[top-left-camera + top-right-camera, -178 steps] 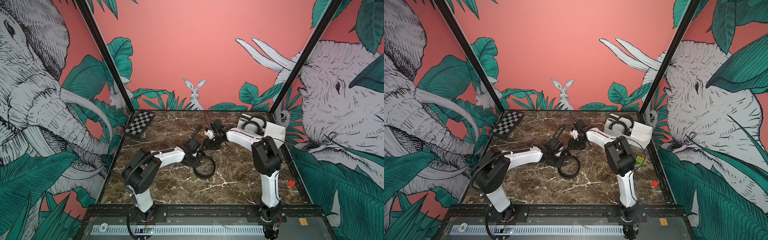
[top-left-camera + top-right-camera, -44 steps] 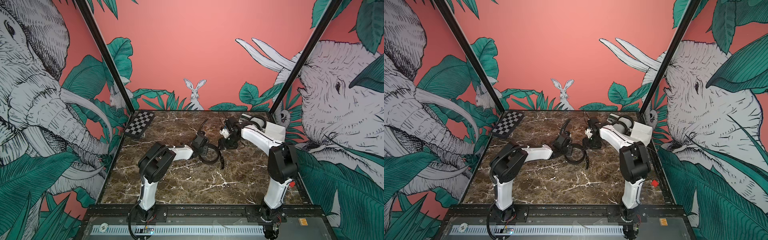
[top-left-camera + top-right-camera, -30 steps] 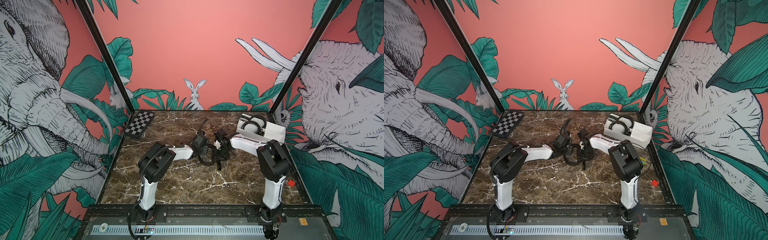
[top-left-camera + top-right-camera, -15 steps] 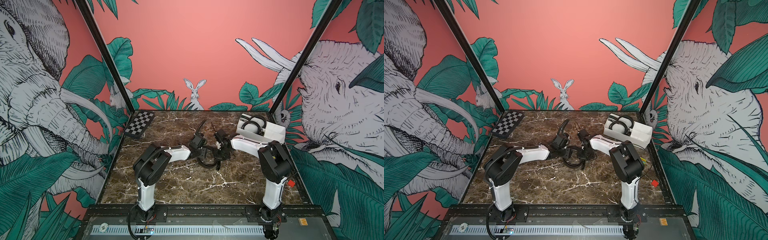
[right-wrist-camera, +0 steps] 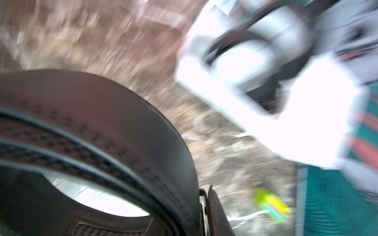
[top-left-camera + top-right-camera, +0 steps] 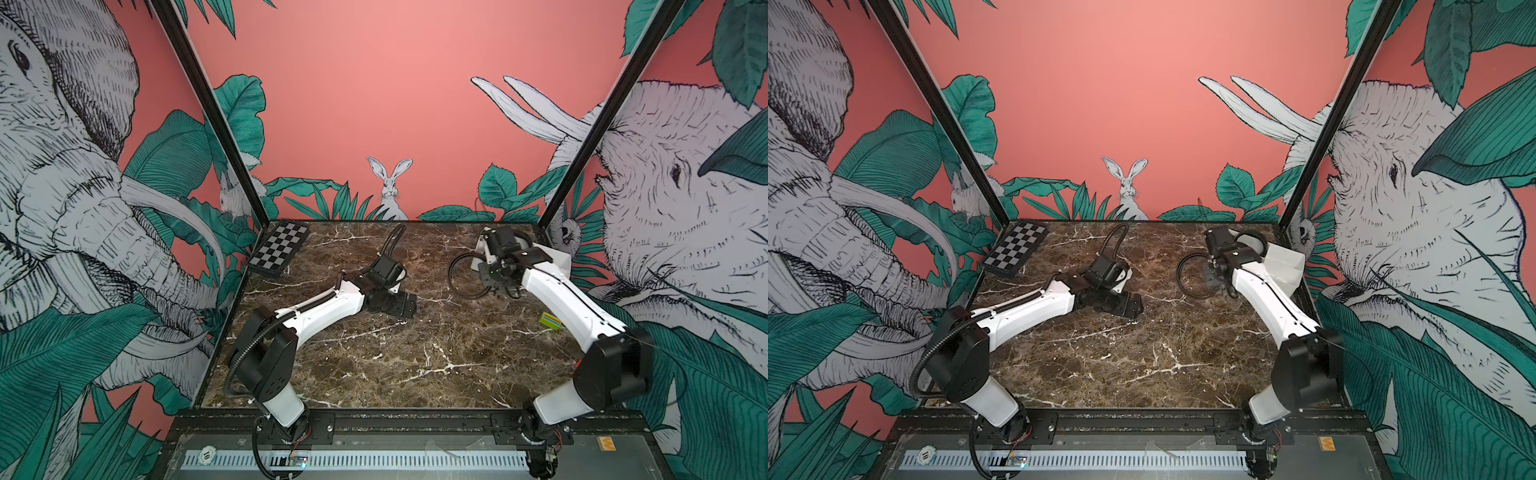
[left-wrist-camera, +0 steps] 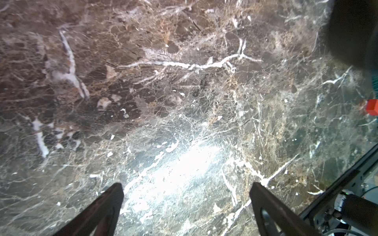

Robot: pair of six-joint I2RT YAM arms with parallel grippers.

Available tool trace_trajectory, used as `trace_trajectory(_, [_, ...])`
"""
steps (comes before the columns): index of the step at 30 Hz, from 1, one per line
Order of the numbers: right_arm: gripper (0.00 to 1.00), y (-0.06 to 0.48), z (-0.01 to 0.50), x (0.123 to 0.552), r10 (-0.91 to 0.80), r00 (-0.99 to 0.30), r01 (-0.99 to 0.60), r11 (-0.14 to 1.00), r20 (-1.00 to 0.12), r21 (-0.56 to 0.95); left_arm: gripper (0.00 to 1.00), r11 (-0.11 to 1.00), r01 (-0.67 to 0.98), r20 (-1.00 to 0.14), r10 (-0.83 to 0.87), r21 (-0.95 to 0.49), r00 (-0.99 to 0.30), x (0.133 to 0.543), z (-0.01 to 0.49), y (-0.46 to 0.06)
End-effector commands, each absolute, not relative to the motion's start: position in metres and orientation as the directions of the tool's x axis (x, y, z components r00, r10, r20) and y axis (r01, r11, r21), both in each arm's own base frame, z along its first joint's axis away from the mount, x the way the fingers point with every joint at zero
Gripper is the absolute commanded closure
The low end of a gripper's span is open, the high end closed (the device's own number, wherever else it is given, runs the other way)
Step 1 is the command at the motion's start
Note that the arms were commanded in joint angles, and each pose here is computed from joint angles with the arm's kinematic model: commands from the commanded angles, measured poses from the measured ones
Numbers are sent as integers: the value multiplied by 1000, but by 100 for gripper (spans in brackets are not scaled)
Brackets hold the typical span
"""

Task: Place the belts into the storage roll
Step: Pick up the belt from the center of the board, then place the belt in the container.

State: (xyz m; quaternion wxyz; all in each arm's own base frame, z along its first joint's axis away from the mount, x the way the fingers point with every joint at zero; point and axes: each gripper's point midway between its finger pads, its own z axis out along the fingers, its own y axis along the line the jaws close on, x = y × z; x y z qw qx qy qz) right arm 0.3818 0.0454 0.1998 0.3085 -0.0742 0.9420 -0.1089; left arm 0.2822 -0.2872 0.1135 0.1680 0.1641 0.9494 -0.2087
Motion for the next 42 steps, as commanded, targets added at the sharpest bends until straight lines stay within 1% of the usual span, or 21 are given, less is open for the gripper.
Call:
trace_trajectory(1, [100, 1, 228, 401, -239, -694, 19, 937, -679, -349, 1, 878, 334, -287, 241, -342, -927, 261, 88, -269])
trace_trajectory(4, [100, -40, 237, 408, -147, -633, 139, 944, -760, -298, 1, 881, 322, -278, 231, -346, -932, 256, 78, -265])
trace_trajectory(6, [100, -64, 239, 411, -100, -602, 203, 941, -793, -272, 1, 882, 316, -272, 227, -349, -935, 253, 75, -264])
trace_trajectory(9, [100, -96, 238, 416, -17, -547, 267, 944, -837, -194, 1, 892, 285, -270, 195, -351, -943, 259, 70, -254])
trace_trajectory(13, [100, -129, 249, 424, -6, -456, 331, 927, -890, -176, 1, 892, 285, -264, 198, -352, -944, 258, 65, -253])
trace_trajectory(16, [100, -148, 250, 433, 16, -412, 360, 921, -911, -146, 1, 892, 286, -261, 200, -350, -944, 259, 62, -252])
trace_trajectory(22, [100, -167, 242, 457, 52, -320, 363, 929, -946, -72, 1, 892, 282, -250, 200, -355, -947, 259, 57, -254])
trace_trajectory(26, [100, -182, 237, 469, 125, -247, 356, 934, -961, 30, 1, 893, 276, -250, 194, -356, -949, 259, 56, -252])
trace_trajectory(28, [100, -186, 222, 477, 159, -249, 349, 935, -955, 65, 1, 893, 274, -251, 191, -358, -949, 259, 55, -252])
trace_trajectory(31, [100, -189, 207, 478, 199, -232, 355, 929, -952, 107, 1, 891, 270, -254, 183, -366, -950, 260, 55, -254])
trace_trajectory(33, [100, -189, 192, 476, 207, -255, 357, 928, -944, 107, 1, 890, 266, -258, 176, -371, -950, 263, 54, -256])
trace_trajectory(36, [100, -189, 166, 469, 220, -315, 368, 925, -923, 94, 1, 887, 264, -261, 171, -378, -950, 265, 53, -258])
trace_trajectory(38, [100, -191, 159, 459, 214, -321, 396, 915, -923, 75, 1, 886, 268, -269, 172, -378, -948, 268, 55, -260])
trace_trajectory(42, [100, -193, 138, 446, 175, -395, 406, 914, -902, 0, 1, 883, 280, -285, 177, -377, -942, 273, 60, -263])
